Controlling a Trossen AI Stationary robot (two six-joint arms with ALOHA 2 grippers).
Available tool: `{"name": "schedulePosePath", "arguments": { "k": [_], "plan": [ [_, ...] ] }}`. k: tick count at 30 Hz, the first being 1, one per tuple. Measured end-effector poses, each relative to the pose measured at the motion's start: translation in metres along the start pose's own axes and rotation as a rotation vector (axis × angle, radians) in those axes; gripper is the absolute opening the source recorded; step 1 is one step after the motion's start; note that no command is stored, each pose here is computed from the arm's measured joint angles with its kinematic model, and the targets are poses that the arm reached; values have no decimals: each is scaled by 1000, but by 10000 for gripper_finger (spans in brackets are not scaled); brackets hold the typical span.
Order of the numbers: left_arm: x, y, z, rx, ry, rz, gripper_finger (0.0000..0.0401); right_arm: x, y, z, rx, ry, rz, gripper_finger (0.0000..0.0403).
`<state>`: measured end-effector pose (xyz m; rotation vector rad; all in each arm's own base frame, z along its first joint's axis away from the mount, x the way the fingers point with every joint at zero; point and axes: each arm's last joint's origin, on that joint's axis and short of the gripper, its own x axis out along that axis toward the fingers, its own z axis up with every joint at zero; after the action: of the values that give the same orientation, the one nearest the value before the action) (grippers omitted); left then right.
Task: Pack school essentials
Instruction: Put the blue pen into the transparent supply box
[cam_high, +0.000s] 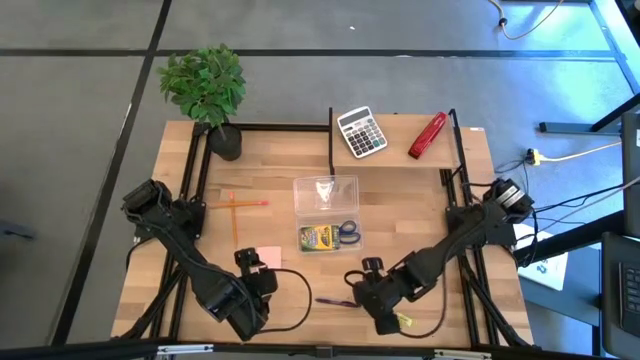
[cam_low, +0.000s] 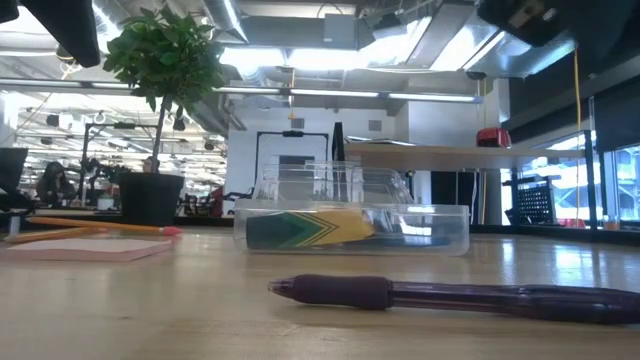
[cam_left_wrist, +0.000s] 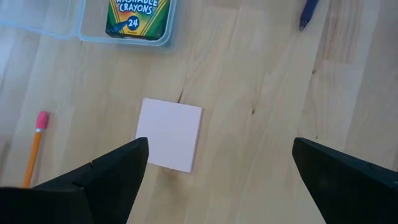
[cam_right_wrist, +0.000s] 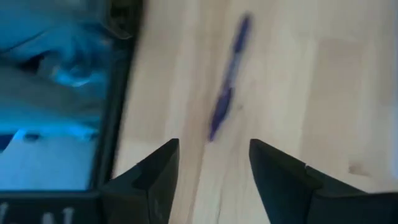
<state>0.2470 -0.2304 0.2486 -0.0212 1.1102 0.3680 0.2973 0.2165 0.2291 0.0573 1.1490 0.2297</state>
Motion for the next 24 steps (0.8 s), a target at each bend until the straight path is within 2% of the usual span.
{"name": "schedulePosePath", "arguments": {
  "k": [13, 24],
  "plan": [
    [1, 1, 1, 6, -15, 11, 392, 64, 3, 2, 124, -5, -36, 193],
    [1, 1, 1, 23, -15, 11, 392, 84, 0, 1, 124, -41, -116, 180]
  ]
}}
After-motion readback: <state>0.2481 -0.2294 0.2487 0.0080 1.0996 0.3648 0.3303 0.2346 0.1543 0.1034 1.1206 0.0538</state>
